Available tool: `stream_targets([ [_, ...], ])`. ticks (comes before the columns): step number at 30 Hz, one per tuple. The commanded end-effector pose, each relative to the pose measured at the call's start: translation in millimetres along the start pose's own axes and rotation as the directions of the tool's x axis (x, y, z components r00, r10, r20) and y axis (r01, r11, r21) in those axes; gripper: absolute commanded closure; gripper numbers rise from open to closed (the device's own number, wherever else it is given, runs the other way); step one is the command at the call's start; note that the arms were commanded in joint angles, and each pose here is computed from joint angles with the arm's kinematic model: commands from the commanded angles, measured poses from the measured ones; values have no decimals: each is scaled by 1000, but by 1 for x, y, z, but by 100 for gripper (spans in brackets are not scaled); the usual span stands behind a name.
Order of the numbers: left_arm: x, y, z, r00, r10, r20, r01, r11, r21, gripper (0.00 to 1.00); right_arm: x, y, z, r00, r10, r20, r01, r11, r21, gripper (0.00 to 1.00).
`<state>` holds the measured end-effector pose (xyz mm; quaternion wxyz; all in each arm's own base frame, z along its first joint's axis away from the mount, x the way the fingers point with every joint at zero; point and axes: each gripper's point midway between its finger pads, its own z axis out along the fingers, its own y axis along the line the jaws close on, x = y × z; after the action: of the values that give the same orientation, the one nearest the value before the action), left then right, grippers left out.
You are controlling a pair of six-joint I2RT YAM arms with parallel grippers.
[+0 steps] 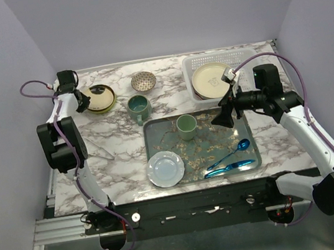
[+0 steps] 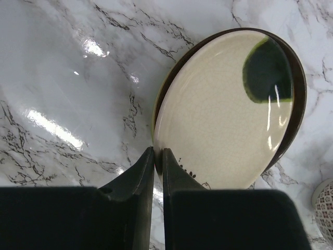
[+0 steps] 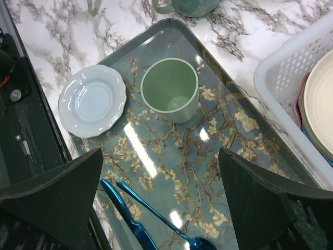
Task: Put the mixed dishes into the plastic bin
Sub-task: Pick up the plate at the center of the board.
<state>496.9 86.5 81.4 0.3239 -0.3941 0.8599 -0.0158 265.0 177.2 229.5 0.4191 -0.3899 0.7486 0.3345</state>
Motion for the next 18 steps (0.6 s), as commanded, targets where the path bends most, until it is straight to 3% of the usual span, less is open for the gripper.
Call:
stream_targets([
  [1, -17, -8, -33, 999, -12, 46, 9, 997, 72, 100, -4, 0, -2, 999, -41, 14, 40, 999, 17, 0],
  [8, -35, -19, -59, 990, -102, 96, 78, 972, 223, 100, -5, 1, -3, 999, -41, 16, 41, 999, 16, 0],
  [18, -42, -28, -89, 976, -202, 82, 153, 902, 403, 100, -4, 0, -3, 999, -42, 14, 41, 999, 17, 0],
])
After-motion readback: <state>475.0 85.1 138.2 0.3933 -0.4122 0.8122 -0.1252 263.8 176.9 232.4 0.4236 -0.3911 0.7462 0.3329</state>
